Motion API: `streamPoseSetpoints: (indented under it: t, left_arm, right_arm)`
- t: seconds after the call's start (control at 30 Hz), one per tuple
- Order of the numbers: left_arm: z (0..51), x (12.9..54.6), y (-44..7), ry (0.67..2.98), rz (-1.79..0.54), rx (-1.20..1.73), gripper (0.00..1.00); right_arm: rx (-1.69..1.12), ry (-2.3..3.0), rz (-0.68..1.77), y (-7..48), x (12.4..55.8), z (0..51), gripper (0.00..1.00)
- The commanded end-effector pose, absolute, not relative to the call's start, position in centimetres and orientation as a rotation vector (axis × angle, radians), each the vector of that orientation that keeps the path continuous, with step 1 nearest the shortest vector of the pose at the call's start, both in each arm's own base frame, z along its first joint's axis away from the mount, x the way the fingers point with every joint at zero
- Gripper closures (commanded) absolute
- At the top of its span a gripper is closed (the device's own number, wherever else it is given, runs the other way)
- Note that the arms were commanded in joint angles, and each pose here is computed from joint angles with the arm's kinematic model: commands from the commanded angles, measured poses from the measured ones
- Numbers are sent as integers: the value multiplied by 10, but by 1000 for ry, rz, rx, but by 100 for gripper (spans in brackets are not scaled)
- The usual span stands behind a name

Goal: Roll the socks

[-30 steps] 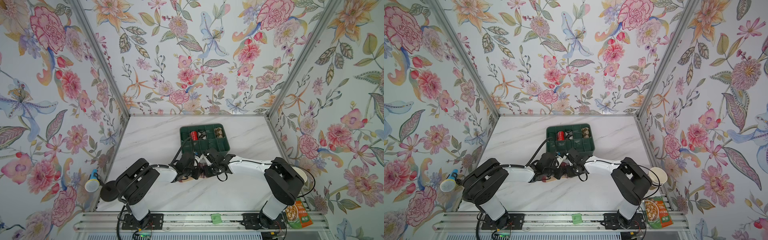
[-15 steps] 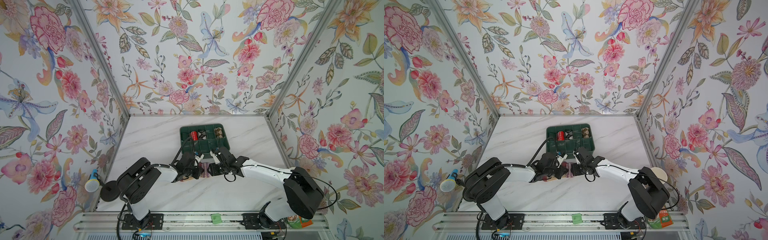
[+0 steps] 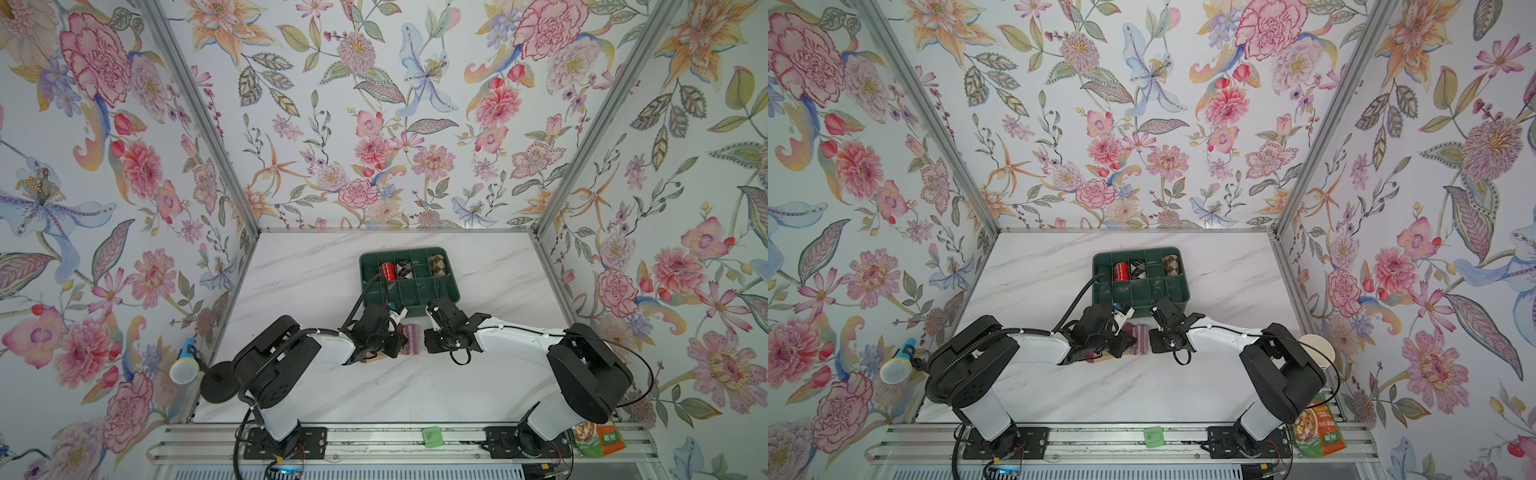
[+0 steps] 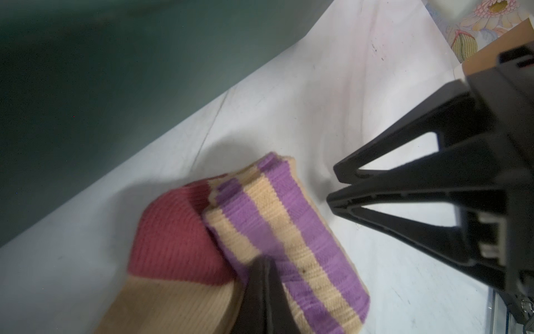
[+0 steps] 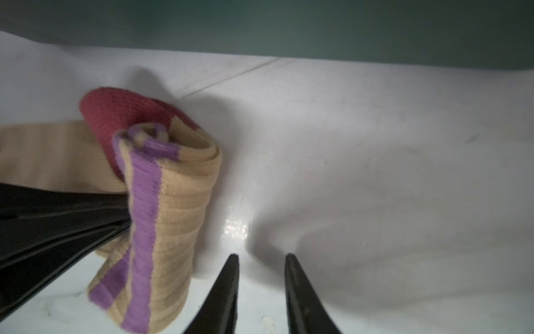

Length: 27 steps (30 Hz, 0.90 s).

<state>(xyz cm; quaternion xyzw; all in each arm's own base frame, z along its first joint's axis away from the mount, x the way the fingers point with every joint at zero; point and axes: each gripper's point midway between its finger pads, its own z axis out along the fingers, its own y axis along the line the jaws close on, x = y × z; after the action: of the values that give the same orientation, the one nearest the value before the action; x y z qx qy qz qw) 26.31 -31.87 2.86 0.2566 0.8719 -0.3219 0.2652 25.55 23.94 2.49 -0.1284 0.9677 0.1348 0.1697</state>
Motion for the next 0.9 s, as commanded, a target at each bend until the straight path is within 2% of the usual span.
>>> streamPoseSetpoints:
  t: [0.0,0.57,0.87]
  left_arm:
    - [28,261,-314,2388,-835,680,100]
    - [41,266,-319,2372,-843,681,100]
    - [43,269,-312,2398,-765,708,98]
  right_arm:
    - [-407,2713,369,250,264,28,71]
    - [-496,2653,430,279,264,36,71]
    - [-521,2632,442,287,265,42,70]
